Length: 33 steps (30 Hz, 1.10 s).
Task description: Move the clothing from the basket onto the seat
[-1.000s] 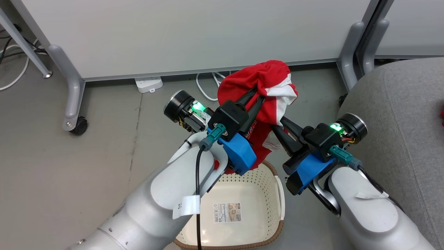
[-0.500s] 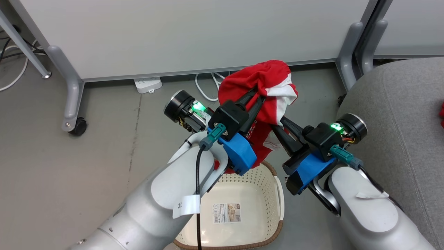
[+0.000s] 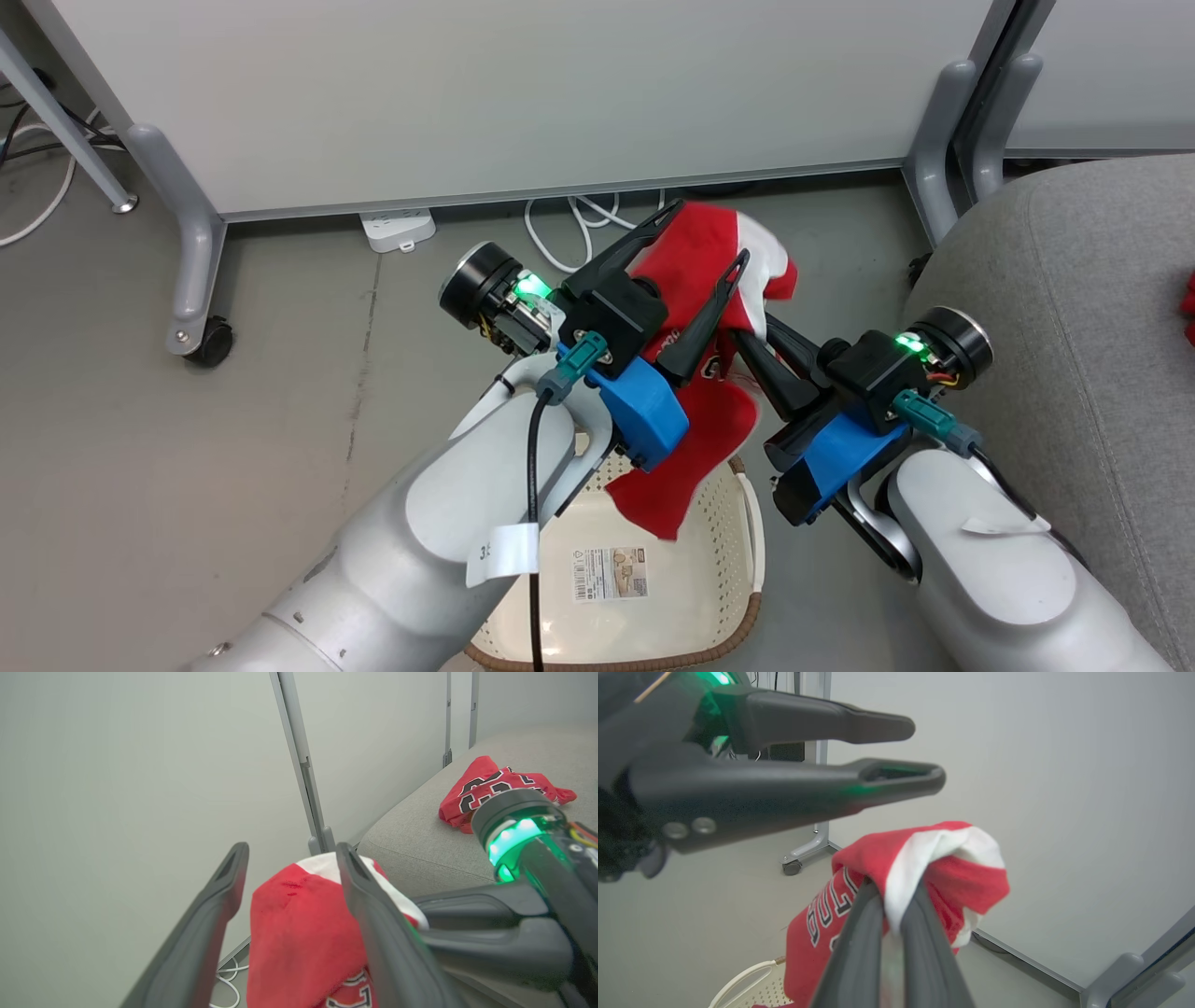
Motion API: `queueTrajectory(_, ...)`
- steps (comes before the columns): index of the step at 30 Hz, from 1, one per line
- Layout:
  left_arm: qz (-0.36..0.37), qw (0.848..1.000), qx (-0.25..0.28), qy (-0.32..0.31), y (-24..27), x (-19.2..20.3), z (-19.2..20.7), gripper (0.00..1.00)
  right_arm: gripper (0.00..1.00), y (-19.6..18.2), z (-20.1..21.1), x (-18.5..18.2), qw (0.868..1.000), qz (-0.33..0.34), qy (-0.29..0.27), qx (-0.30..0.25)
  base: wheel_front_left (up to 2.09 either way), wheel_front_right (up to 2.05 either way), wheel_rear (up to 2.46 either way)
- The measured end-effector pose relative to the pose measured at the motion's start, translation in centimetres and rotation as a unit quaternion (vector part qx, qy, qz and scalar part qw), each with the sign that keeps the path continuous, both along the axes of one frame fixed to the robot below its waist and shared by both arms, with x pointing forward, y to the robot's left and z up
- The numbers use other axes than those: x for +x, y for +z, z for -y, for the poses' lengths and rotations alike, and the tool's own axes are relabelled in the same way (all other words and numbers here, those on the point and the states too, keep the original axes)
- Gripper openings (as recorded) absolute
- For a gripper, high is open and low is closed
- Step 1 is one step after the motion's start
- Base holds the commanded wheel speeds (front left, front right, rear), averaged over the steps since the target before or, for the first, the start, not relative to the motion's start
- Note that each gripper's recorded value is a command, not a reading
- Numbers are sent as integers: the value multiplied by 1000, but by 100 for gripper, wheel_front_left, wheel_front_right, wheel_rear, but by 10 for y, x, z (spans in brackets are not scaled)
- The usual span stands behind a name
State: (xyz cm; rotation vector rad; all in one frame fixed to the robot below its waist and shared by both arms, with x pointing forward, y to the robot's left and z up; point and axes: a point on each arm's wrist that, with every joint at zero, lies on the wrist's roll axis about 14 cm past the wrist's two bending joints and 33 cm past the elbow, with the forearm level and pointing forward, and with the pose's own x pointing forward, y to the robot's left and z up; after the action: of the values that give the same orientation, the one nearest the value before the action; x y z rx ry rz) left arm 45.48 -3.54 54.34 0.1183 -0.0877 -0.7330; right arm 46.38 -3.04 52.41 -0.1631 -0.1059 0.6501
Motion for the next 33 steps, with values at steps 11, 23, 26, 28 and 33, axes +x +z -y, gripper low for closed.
queueTrajectory(11,1,1000,1,-4,-1,1,4,100,0,-3,12,3,1000,-7,-18,6,0,0,0)
queueTrajectory(23,-11,1000,-3,-25,-15,8,21,100,0,-5,59,20,995,-11,-90,30,0,0,0)
queueTrajectory(26,-15,999,-4,-41,-20,8,31,100,0,-5,75,24,993,-9,-113,34,0,0,0)
queueTrajectory(28,-17,998,-4,-54,-24,7,39,100,0,-4,87,26,991,-7,-129,35,0,0,0)
queueTrajectory(33,-27,996,-7,-86,-35,3,59,100,0,-2,124,30,983,-1,-180,43,0,0,0)
